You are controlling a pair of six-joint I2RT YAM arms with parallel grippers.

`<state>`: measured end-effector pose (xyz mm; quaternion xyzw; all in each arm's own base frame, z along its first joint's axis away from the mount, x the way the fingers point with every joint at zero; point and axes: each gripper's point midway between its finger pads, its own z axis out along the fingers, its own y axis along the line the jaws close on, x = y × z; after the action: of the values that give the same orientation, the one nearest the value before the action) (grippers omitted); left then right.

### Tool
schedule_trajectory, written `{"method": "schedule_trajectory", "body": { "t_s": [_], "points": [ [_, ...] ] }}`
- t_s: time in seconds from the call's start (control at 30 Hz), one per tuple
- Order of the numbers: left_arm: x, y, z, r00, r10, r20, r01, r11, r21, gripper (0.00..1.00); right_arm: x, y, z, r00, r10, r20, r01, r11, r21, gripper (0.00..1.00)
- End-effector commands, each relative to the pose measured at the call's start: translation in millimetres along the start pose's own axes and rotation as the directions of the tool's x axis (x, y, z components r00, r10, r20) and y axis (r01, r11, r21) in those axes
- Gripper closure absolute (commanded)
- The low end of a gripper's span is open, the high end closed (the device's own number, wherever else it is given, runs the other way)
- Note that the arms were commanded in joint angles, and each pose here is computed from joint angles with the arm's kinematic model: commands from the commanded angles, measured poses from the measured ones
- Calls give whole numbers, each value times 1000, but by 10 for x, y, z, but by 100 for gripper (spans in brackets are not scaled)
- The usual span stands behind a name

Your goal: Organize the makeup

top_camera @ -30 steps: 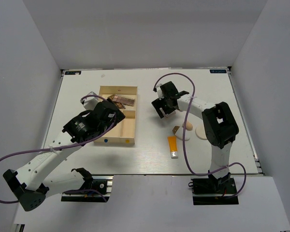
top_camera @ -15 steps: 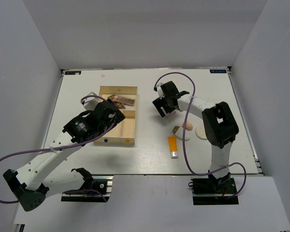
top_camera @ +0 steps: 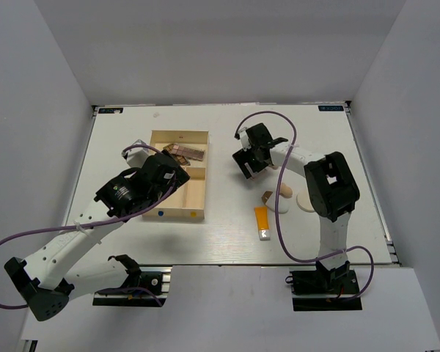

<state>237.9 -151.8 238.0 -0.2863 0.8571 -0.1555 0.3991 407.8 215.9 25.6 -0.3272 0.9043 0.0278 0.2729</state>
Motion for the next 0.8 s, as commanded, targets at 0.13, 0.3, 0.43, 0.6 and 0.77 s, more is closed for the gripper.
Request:
{"method": "schedule_trajectory", "body": {
  "t_s": [0.13, 0.3, 0.43, 0.6, 0.77],
  "points": [
    [-35, 11, -38, 1000, -22, 12, 22, 1000, 10, 2, 168, 124, 153, 997, 36, -61, -43, 992, -119, 17],
    [-21, 11, -26, 1000, -21, 8, 21, 1000, 9, 2, 326, 174, 196, 994, 36, -104, -51, 988, -144, 24],
    [-23, 6, -22, 1000, -20, 10, 20, 1000, 9, 2, 354, 154, 192, 995, 15, -100, -29, 990, -137, 37],
    [-35, -20, -23, 1000, -25, 12, 25, 1000, 17, 2, 142, 153, 65, 998, -54, -25, 50, 988, -146, 64],
    [-131, -205, -97, 999, -15, 50, 9, 993, 116, 2, -455, 326, -251, 986, -107, 126, 138, 951, -276, 79]
  ]
}}
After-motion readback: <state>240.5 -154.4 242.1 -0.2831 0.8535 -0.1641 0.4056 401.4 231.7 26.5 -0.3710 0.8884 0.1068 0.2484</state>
